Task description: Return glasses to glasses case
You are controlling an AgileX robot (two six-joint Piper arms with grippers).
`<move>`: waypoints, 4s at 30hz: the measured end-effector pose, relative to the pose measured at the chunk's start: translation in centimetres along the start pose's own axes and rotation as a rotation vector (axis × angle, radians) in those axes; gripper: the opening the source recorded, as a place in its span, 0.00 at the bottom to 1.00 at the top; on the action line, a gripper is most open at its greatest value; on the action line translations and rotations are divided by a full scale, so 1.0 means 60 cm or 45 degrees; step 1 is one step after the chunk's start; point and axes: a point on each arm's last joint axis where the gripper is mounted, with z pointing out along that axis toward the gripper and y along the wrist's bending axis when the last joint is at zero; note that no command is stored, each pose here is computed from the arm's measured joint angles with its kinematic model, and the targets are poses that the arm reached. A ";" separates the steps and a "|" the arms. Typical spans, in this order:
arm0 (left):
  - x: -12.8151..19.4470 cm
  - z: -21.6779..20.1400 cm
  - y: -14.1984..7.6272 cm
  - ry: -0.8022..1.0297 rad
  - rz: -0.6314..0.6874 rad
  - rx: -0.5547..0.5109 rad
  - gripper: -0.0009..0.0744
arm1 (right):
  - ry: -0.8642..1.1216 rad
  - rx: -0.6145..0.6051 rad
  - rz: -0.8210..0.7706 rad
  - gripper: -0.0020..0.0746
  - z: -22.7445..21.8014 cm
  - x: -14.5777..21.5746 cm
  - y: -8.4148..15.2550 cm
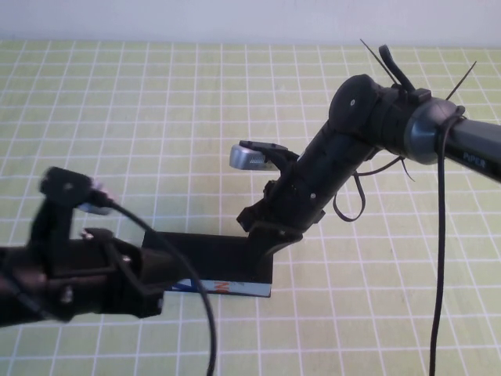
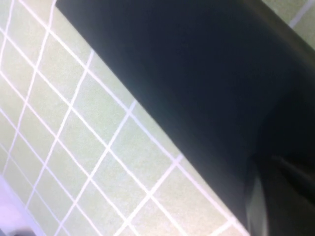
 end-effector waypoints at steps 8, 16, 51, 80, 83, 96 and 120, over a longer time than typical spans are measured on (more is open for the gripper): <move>0.018 -0.110 -0.045 -0.420 0.242 -0.226 0.01 | -0.024 0.005 -0.044 0.01 -0.013 0.000 0.024; 0.119 -0.195 -0.048 -0.916 0.342 -0.515 0.01 | -0.262 0.099 -0.240 0.01 -0.160 0.035 0.139; 0.213 -0.178 0.004 -1.070 0.275 -0.705 0.01 | -1.101 0.560 -0.215 0.01 -0.225 0.535 0.184; 0.213 -0.179 0.005 -1.075 0.271 -0.714 0.01 | -1.895 1.142 0.188 0.01 -0.120 0.636 0.018; 0.213 -0.179 0.005 -1.075 0.271 -0.714 0.01 | -1.793 1.125 0.224 0.01 -0.108 0.639 0.013; 0.212 -0.180 0.006 -1.081 0.266 -0.724 0.01 | -1.662 1.103 0.275 0.01 -0.093 0.643 0.007; 0.212 -0.181 0.008 -1.090 0.260 -0.741 0.01 | -1.662 1.103 0.275 0.01 -0.093 0.643 0.007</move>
